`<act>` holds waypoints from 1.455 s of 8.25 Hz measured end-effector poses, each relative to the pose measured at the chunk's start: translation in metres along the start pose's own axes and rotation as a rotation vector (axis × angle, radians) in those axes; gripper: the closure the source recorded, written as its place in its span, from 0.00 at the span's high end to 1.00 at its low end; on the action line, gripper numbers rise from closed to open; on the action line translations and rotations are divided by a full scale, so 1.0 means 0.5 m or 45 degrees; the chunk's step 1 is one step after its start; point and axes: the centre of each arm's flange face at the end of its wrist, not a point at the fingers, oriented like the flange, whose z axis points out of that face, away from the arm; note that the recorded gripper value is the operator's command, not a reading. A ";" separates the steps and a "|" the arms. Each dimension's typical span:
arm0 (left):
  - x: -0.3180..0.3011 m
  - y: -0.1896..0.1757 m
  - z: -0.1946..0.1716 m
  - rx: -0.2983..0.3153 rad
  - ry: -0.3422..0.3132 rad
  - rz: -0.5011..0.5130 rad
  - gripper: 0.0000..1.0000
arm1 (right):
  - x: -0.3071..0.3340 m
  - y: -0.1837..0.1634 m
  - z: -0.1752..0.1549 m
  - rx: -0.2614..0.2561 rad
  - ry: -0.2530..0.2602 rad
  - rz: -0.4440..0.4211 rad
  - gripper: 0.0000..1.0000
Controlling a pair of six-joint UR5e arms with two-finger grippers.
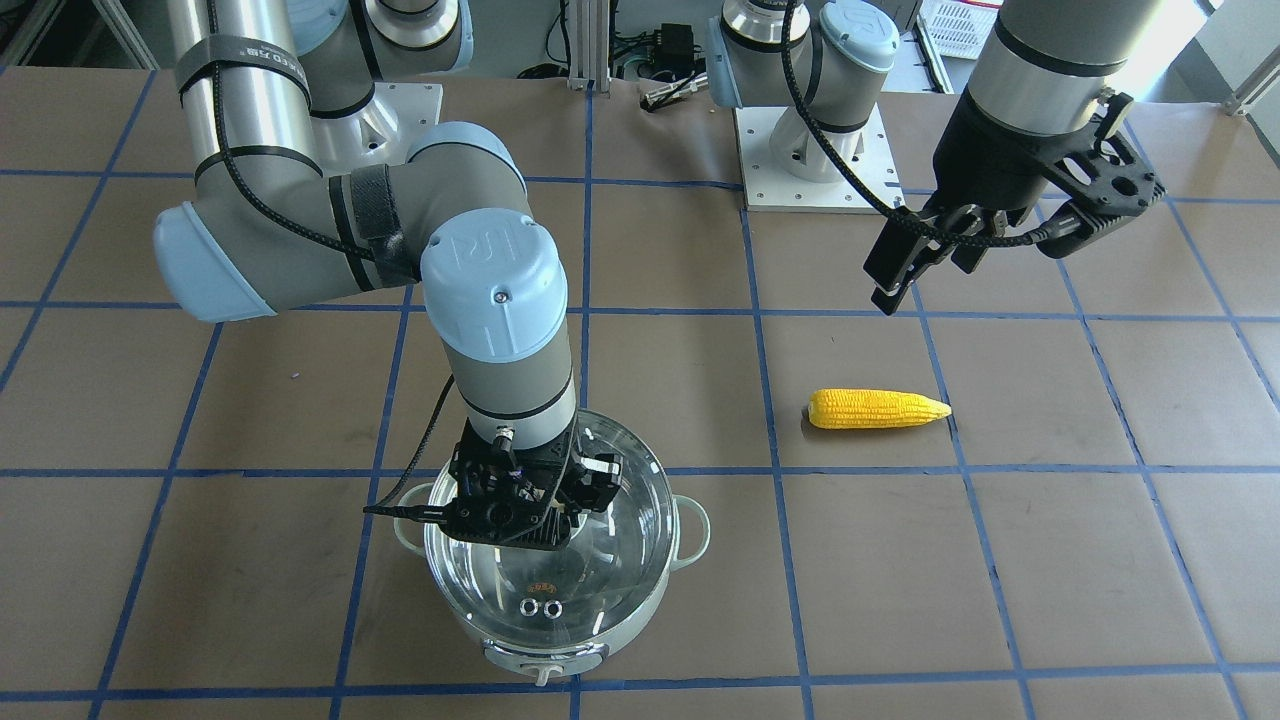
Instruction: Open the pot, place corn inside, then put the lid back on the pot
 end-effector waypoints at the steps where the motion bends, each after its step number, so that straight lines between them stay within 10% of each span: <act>1: -0.002 -0.005 0.000 0.014 0.006 -0.042 1.00 | 0.000 0.000 -0.006 0.007 -0.002 -0.003 0.48; 6: -0.033 -0.016 0.061 -0.029 -0.027 -0.397 1.00 | 0.089 0.013 -0.188 0.047 -0.017 -0.021 0.49; 12: -0.097 0.012 0.240 -0.176 -0.150 -0.909 1.00 | 0.304 0.187 -0.411 -0.045 0.034 -0.058 0.52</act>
